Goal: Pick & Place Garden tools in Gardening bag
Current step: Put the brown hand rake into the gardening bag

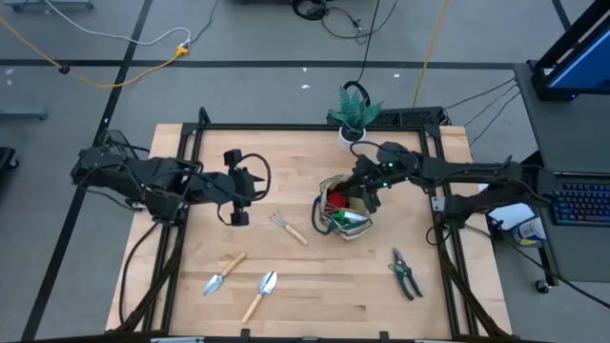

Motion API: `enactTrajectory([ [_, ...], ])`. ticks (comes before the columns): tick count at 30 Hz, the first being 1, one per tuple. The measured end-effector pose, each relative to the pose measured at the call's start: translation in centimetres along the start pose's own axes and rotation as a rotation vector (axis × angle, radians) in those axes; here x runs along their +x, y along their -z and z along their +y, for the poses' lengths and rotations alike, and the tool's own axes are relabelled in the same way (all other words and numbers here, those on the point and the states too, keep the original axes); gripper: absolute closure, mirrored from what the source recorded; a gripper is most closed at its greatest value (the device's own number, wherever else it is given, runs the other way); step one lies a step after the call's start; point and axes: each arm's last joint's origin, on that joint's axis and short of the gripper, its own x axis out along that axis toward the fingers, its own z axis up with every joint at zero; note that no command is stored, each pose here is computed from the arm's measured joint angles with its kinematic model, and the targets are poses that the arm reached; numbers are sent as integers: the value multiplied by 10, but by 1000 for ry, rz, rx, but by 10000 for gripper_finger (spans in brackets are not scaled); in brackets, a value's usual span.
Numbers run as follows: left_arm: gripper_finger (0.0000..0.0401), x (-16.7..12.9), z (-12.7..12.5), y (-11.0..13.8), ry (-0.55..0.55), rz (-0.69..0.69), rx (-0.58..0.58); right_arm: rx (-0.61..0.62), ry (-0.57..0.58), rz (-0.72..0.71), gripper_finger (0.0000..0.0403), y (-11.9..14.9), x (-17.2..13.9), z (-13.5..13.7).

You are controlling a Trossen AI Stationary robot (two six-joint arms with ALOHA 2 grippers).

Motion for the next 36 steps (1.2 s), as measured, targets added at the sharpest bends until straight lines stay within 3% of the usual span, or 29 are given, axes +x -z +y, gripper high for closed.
enactTrajectory([
  [15,270,-7,-13,9,21,61,3,-90,-78,-190,303,-20,-50,36],
  [24,270,21,-44,43,57,117,88,-203,-73,-253,314,-24,-64,43],
  [31,270,50,-65,64,235,21,104,-250,-68,-264,315,-25,-64,43],
  [36,270,68,-67,71,304,-82,69,-270,-65,-261,277,-25,-63,43],
])
